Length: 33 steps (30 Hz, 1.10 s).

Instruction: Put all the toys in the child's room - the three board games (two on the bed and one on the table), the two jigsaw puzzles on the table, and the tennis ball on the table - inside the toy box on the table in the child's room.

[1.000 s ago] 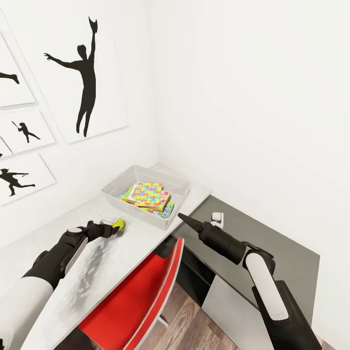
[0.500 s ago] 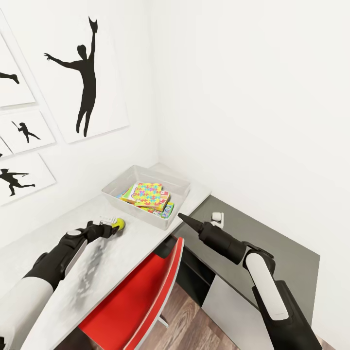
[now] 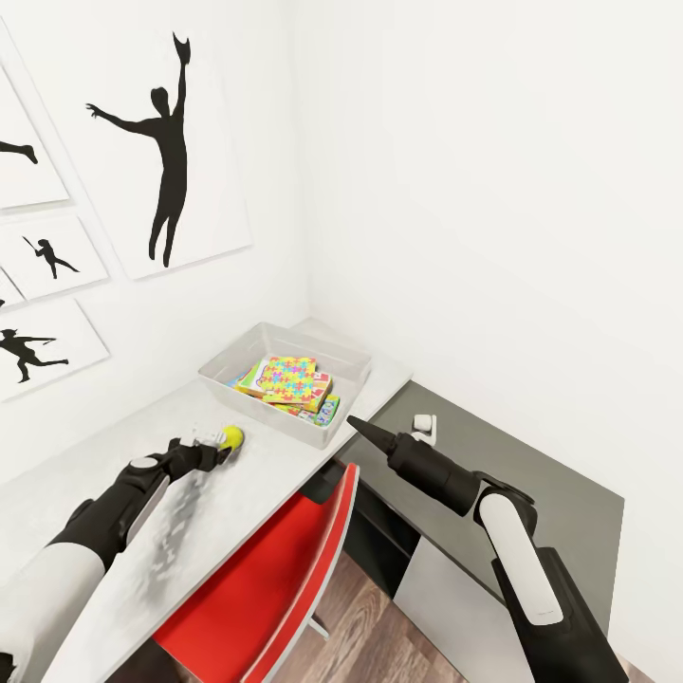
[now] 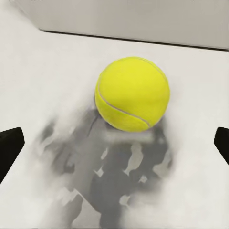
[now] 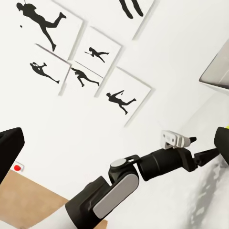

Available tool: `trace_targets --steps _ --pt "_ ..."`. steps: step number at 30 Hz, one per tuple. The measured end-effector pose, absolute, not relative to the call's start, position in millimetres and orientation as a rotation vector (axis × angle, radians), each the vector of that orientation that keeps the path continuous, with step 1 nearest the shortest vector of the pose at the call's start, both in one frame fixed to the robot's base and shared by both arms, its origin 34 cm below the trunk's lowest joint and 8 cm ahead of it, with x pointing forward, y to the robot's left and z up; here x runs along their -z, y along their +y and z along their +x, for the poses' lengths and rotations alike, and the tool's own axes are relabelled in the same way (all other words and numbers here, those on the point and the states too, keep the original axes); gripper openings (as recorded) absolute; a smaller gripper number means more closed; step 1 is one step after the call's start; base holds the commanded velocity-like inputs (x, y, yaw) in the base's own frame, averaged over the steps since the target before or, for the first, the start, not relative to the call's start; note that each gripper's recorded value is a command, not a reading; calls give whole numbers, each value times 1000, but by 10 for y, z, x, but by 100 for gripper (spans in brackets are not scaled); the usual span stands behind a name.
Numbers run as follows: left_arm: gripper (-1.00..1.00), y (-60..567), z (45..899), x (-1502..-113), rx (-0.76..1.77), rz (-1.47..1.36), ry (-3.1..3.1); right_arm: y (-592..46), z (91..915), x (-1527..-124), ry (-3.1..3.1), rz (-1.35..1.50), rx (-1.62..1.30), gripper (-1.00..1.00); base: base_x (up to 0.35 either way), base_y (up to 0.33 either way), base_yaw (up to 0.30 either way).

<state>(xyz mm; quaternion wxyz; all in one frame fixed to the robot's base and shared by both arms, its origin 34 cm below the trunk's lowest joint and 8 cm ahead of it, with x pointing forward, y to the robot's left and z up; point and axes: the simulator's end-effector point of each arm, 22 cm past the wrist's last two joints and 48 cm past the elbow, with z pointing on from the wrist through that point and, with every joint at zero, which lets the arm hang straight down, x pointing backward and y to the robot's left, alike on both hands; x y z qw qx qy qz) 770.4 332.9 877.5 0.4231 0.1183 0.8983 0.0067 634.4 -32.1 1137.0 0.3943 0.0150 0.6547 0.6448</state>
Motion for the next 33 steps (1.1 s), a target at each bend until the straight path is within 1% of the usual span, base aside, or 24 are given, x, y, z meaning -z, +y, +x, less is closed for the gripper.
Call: trace_targets --steps 33 --pt "100 3342 7690 -8694 -47 347 2207 -306 6334 -11373 1661 34 -1638 100 0 0 0"
